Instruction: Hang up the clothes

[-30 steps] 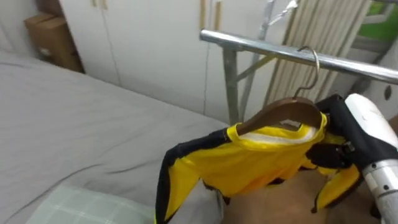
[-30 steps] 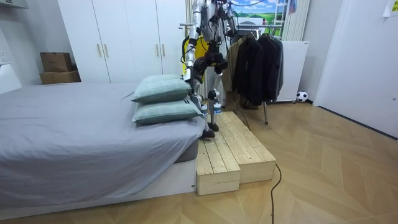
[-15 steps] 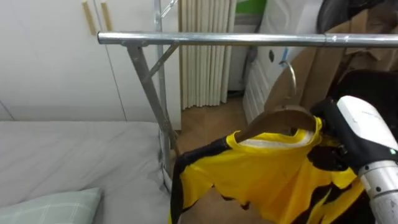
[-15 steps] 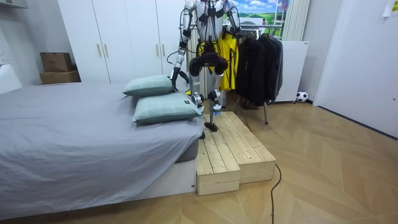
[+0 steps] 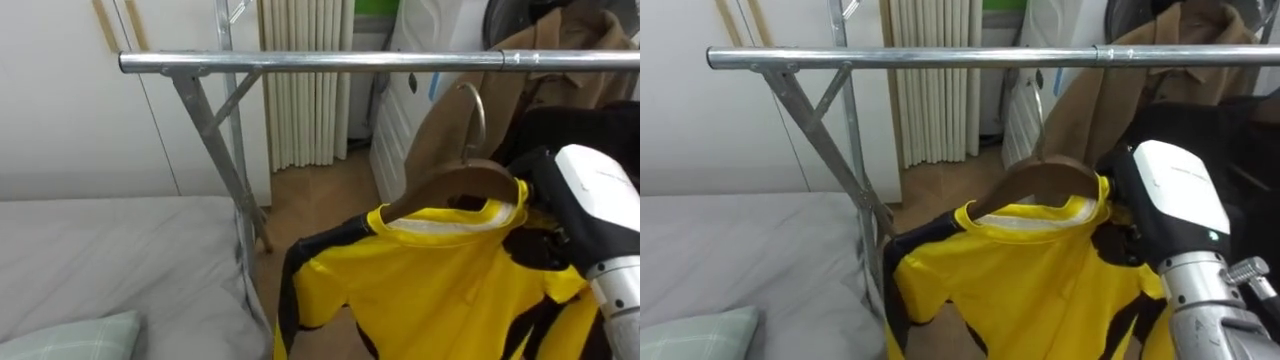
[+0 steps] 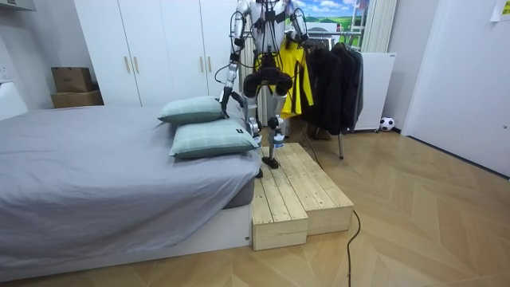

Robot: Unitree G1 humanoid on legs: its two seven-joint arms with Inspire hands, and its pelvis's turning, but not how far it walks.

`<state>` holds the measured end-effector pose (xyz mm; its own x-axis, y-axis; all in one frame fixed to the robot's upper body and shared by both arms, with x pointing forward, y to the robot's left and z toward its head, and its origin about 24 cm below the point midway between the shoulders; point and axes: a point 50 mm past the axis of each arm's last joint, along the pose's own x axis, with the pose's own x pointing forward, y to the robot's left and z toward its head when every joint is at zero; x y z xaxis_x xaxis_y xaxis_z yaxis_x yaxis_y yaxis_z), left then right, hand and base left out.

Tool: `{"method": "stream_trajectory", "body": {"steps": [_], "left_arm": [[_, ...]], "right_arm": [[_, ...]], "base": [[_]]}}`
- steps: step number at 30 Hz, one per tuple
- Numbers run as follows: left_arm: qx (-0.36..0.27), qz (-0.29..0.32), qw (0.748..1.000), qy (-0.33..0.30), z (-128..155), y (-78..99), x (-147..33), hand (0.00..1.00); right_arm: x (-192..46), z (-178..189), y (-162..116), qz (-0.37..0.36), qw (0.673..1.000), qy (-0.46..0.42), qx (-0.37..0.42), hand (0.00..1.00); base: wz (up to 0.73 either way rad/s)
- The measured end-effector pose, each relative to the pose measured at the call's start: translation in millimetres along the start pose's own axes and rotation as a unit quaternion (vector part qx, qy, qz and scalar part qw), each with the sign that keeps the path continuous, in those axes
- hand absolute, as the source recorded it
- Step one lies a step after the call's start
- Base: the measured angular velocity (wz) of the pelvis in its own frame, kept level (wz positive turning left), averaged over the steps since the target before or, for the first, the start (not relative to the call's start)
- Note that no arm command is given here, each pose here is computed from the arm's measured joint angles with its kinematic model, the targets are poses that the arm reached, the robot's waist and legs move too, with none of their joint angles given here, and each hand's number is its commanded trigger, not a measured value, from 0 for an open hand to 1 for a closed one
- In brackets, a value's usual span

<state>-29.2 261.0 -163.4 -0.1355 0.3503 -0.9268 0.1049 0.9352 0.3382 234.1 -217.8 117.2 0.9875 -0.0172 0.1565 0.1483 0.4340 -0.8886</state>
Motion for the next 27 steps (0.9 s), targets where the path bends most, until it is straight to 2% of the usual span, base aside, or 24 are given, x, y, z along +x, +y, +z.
{"method": "stream_trajectory", "body": {"steps": [7,12,20,27], "left_arm": [[-0.015,0.005,1.0,-0.016,4.7,4.0,-0.1,0.0],[-0.015,0.012,0.999,-0.025,7.4,6.4,-0.3,0.0],[-0.016,0.023,0.999,-0.043,11.8,6.8,-0.8,0.0],[-0.018,0.027,0.998,-0.049,12.7,4.8,-0.9,0.0]], "right_arm": [[13.7,14.1,-10.9,-0.017,0.997,-0.037,0.069,1.0],[14.5,23.9,-15.0,-0.02,0.992,-0.063,0.107,1.0],[14.9,37.0,-4.3,0.016,0.991,-0.088,0.105,1.0],[16.7,38.7,-5.8,0.016,0.991,-0.092,0.094,1.0]], "base": [[0.03],[0.15],[0.12],[0.04]]}}
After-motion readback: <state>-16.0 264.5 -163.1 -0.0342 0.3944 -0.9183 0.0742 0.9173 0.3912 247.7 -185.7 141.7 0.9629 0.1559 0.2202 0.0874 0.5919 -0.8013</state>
